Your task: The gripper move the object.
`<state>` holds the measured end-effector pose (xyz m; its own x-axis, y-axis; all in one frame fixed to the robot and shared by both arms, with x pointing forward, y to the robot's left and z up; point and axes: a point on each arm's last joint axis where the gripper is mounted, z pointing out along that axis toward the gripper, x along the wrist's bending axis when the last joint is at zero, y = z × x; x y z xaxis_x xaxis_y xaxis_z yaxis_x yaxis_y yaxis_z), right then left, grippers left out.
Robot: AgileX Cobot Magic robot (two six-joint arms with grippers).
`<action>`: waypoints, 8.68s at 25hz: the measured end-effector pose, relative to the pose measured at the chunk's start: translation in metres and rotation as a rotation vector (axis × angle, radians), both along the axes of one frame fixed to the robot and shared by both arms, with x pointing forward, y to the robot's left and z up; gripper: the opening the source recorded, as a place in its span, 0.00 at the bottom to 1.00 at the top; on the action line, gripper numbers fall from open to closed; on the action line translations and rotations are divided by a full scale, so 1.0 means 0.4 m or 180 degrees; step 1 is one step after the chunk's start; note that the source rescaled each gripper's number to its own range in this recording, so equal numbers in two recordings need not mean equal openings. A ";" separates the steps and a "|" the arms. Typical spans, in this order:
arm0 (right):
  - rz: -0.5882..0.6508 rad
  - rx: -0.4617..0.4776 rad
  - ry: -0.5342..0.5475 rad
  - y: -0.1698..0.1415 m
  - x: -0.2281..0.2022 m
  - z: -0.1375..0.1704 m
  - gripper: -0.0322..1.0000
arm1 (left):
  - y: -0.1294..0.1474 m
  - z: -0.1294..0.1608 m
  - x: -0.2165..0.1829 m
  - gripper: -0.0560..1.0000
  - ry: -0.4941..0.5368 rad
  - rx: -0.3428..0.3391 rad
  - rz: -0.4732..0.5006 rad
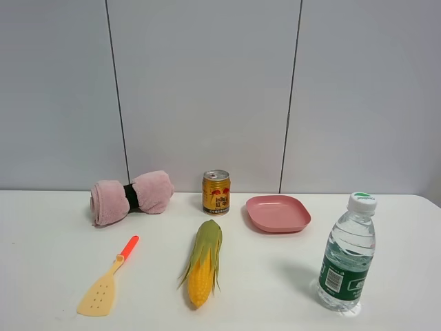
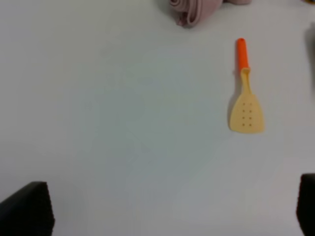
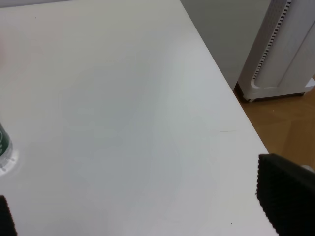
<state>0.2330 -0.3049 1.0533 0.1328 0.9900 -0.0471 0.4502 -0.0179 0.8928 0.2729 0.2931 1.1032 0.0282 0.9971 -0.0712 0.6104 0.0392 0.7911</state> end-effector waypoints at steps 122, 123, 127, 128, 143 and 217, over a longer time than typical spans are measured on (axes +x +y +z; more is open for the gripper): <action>0.0000 0.0000 0.0000 0.000 0.000 0.000 1.00 | -0.297 -0.444 0.695 0.05 0.1654 -0.0017 -0.0531; 0.0000 0.0000 0.0000 0.000 0.000 0.000 1.00 | -0.300 -0.431 0.688 0.05 0.1665 -0.0033 -0.0538; 0.0000 0.0000 0.0000 0.000 0.000 0.000 1.00 | -0.313 -0.369 0.660 0.05 0.1756 -0.0235 -0.0472; 0.0000 0.0000 0.0000 0.000 0.000 0.000 1.00 | -0.318 -0.351 0.658 0.05 0.1759 -0.0282 -0.0472; 0.0000 0.0000 0.0000 0.000 0.000 0.000 1.00 | -0.538 -0.201 0.662 0.05 0.1481 -0.0824 -0.0814; 0.0000 0.0000 0.0000 0.000 0.000 0.000 1.00 | -0.801 -0.539 0.728 1.00 0.1543 -0.1073 -0.0891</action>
<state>0.2330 -0.3049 1.0533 0.1328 0.9900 -0.0471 0.4502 -0.0179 0.8928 0.5639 -0.0271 0.8874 0.1695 0.8775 -0.4487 0.9181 0.0249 0.3956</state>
